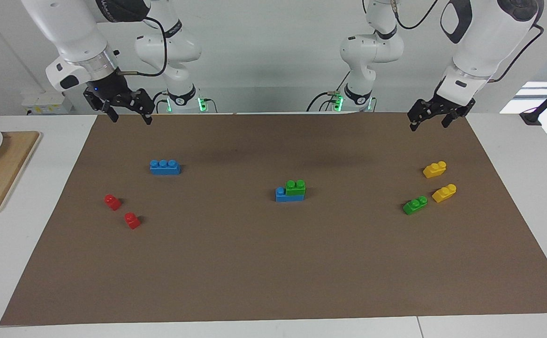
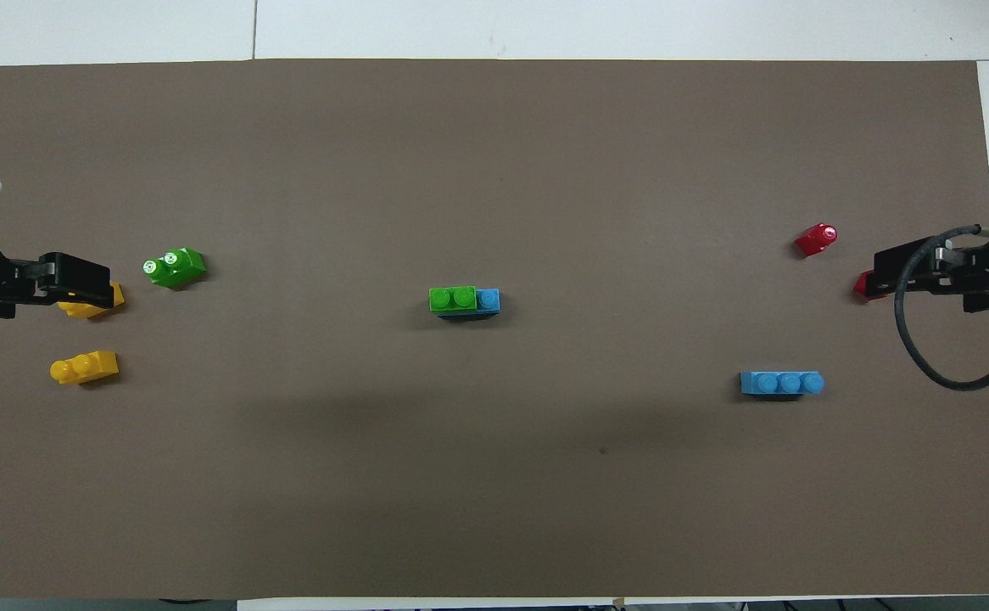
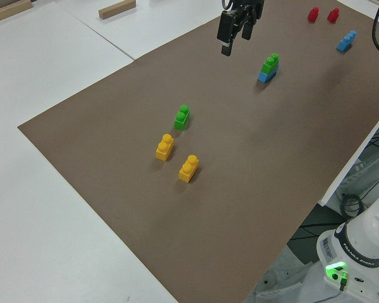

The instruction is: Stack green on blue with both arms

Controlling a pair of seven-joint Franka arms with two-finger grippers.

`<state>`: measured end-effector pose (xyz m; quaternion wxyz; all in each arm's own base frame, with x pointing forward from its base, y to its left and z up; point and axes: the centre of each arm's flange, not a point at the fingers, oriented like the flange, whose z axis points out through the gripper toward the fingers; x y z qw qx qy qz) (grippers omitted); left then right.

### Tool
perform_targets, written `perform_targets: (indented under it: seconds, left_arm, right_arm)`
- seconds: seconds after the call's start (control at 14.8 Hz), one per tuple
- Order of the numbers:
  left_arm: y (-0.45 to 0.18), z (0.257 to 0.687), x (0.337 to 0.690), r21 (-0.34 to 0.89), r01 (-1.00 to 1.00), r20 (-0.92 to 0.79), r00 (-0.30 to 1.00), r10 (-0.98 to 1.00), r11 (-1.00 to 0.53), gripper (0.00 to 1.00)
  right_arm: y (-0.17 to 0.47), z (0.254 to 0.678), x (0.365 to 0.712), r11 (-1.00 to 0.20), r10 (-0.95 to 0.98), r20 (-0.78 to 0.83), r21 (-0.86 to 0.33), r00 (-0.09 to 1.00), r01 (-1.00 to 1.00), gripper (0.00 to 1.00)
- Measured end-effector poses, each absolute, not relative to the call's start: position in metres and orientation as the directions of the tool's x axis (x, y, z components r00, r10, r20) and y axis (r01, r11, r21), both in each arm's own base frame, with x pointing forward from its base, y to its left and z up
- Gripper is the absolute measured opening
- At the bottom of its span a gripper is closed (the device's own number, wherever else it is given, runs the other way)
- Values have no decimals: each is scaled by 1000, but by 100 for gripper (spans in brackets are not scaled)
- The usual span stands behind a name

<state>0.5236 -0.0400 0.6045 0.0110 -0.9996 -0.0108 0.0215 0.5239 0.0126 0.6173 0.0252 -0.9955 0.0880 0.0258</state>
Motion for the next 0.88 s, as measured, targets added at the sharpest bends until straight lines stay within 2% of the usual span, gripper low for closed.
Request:
perform_targets:
  seconds: [0.34,0.88]
  left_arm:
    - [-48,622,518,-25,2,-51,999,3,-1000,100]
    - [-48,622,517,-26,0,-65,998,2,-1000,100]
  right_arm:
    - [6,617,530,-981,-186,-61,-44,981,-189,100]
    - [6,621,529,-983,-183,-55,-21,982,-184,100]
